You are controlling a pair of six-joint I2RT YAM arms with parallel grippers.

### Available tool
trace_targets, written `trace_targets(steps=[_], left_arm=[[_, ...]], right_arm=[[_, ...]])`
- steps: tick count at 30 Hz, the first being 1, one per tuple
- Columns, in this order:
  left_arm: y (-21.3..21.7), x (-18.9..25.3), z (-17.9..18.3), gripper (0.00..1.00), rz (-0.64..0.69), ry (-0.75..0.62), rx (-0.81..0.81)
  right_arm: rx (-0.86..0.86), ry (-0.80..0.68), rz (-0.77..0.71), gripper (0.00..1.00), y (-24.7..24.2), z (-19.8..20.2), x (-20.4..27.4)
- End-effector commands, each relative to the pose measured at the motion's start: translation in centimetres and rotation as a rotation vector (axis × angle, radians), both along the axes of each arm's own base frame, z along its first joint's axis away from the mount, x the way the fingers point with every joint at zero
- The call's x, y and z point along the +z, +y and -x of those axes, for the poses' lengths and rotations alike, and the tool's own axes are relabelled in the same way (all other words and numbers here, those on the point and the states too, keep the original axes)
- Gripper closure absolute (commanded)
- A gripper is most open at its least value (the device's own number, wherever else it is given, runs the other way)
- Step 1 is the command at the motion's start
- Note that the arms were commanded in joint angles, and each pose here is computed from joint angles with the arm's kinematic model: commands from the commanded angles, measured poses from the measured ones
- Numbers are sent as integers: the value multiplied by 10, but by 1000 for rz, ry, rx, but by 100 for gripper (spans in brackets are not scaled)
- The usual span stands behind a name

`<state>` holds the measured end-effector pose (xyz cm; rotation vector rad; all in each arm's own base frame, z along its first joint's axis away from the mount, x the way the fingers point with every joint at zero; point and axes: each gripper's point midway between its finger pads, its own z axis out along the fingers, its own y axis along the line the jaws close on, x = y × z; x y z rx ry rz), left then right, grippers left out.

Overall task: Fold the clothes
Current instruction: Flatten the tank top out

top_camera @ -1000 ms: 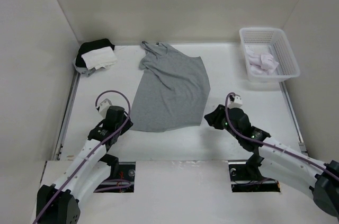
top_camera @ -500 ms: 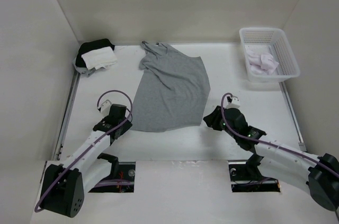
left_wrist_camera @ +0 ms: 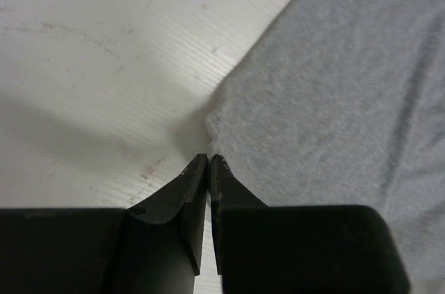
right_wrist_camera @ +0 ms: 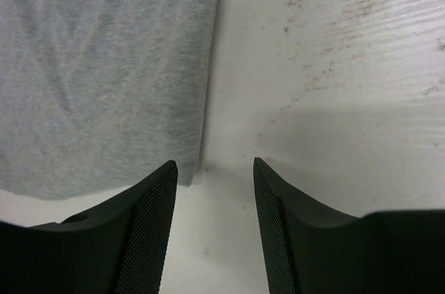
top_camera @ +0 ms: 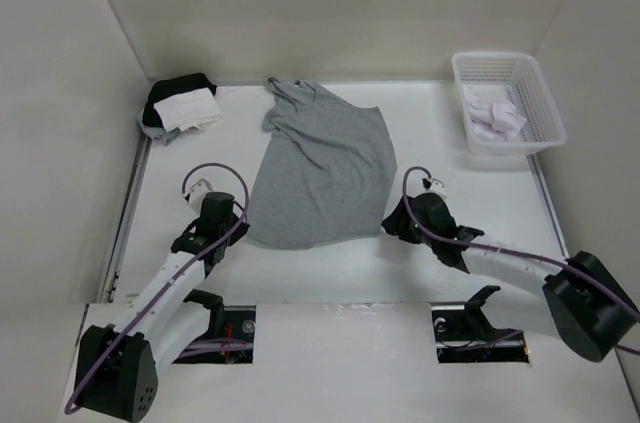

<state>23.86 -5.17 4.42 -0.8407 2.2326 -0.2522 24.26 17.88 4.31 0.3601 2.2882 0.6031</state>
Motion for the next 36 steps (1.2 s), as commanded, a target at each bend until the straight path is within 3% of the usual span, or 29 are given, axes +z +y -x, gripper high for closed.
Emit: trace_targets(steps=[1,6,10,11,16,18,22,24,32,36], left_arm=[[-8,36,-23,97,16,-132,-32],[-18,45,-28,97,45,-183,-64],[-28,64,-36,97,65,-249,-96],[-29,74,-40,97,61,-276,-101],[-13,152,-53,97,28,-472,-79],[-8,170,-52,97,26,-505,-66],[-7,173,-55,97,37,-515,-52],[-8,163,-60,96,39,-487,-53],[-14,129,-60,96,64,-413,-61],[-14,117,-54,96,64,-382,-68]], right_arm=[[8,-78,-93,48,26,-34,32],[15,-93,-154,55,51,-68,33],[-75,-140,-126,96,42,-91,33],[-77,-145,-116,99,40,-86,38],[84,-152,-74,98,41,-6,104],[135,-153,-51,96,31,32,143],[198,-140,-41,94,26,57,168],[217,-119,-12,93,33,46,151],[130,-11,26,93,33,-61,53],[70,-80,-1,91,35,-115,60]])
